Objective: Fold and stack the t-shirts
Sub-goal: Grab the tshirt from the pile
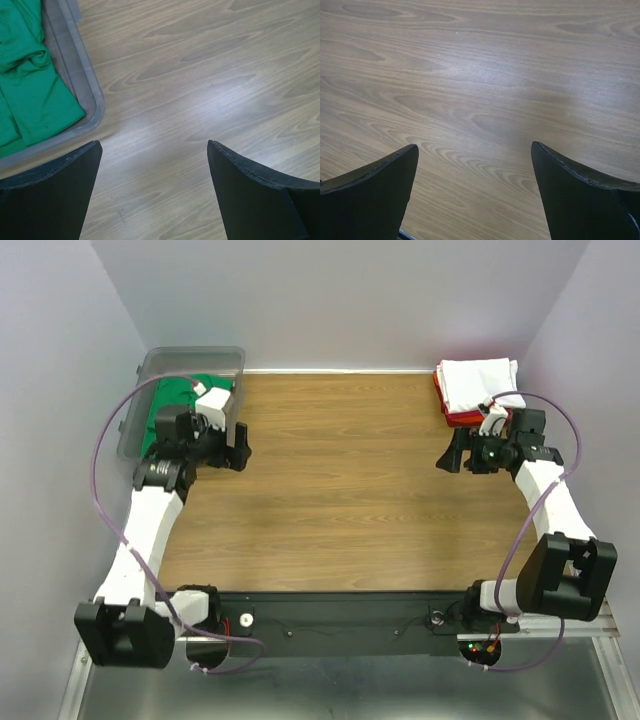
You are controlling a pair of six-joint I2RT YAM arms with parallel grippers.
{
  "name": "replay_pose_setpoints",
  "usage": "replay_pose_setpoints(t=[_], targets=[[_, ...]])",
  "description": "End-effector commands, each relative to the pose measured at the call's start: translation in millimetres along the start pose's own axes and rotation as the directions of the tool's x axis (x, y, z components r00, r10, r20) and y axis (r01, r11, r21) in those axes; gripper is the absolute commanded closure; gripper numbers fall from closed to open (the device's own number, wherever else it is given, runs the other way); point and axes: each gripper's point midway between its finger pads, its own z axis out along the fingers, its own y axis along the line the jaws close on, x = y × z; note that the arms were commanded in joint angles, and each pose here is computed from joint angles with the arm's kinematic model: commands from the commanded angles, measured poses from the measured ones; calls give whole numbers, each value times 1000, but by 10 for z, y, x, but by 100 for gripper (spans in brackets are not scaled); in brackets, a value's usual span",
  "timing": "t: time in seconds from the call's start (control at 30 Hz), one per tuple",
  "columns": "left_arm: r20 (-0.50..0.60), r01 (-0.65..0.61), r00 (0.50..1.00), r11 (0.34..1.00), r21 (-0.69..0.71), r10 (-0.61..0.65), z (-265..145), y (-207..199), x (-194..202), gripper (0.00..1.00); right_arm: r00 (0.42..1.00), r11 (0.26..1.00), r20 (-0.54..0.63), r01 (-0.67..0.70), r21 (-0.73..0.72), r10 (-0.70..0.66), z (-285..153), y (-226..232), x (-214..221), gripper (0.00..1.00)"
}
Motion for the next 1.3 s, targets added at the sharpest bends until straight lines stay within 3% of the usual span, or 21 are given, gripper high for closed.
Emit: replay_pose_setpoints(t=[0.0, 0.07, 0.1, 0.2, 0.23, 0.27, 0.3, 0.4, 0.57, 0.77, 1.0, 1.03, 1.13, 1.17, 1.23, 1.27], targets=[[34, 3, 999, 1000, -16, -2, 62, 219, -521, 1, 1000, 1000, 26, 4, -11, -4, 10, 14, -123, 0], [-8, 9, 1000, 1000, -18, -9, 229, 356, -577, 1, 1000, 1000, 26, 5, -10, -4, 12, 16, -141, 0], [33, 0, 999, 998, -55, 2, 185, 508, -819, 1, 1000, 1000, 30, 6, -9, -5, 6, 17, -159, 0], [5, -19, 1000, 988, -153, 20, 385, 888, -1007, 1, 999, 1000, 31, 5, -8, -5, 6, 17, -169, 0], [-9, -10, 1000, 983, -181, 8, 429, 1058, -1019, 1, 999, 1000, 33, 3, -12, -3, 6, 23, -179, 0], [-91, 23, 995, 979, -201, -42, 647, 1256, -812, 1, 1000, 1000, 29, -3, -13, 3, 18, 19, -175, 0], [-64, 24, 997, 975, -219, -39, 649, 1395, -1022, 1, 1000, 1000, 28, -6, -20, 6, 21, 25, -177, 0], [-104, 69, 990, 968, -240, -97, 921, 1827, -997, 1, 1000, 999, 13, -14, -31, 14, 73, 12, -163, 0], [-120, 35, 990, 961, -273, -71, 1351, 2303, -931, 1, 999, 1000, -25, -25, -19, 25, 177, -84, -72, 0], [-156, 22, 985, 951, -309, -73, 1914, 2677, -638, 1, 997, 999, -59, -42, -3, 42, 270, -174, 4, 0], [-268, 50, 952, 939, -340, -148, 2316, 2914, 135, 3, 997, 999, -69, -36, 29, 38, 304, -259, -9, 0], [-275, 53, 949, 939, -341, -154, 2321, 2925, 186, 7, 997, 999, -69, -38, 29, 40, 306, -260, -13, 0], [-280, 56, 947, 940, -336, -156, 2311, 2948, 227, 36, 997, 999, -70, -39, 26, 41, 316, -262, -19, 0], [-273, 55, 950, 944, -324, -150, 2305, 2928, 188, 54, 997, 999, -71, -40, 24, 41, 319, -261, -16, 0], [-245, 38, 962, 947, -319, -121, 2208, 2909, -10, 72, 997, 999, -67, -38, 20, 39, 306, -244, -20, 0], [-228, 35, 967, 948, -317, -112, 2153, 2898, -106, 88, 997, 999, -68, -40, 15, 41, 307, -236, -15, 0]])
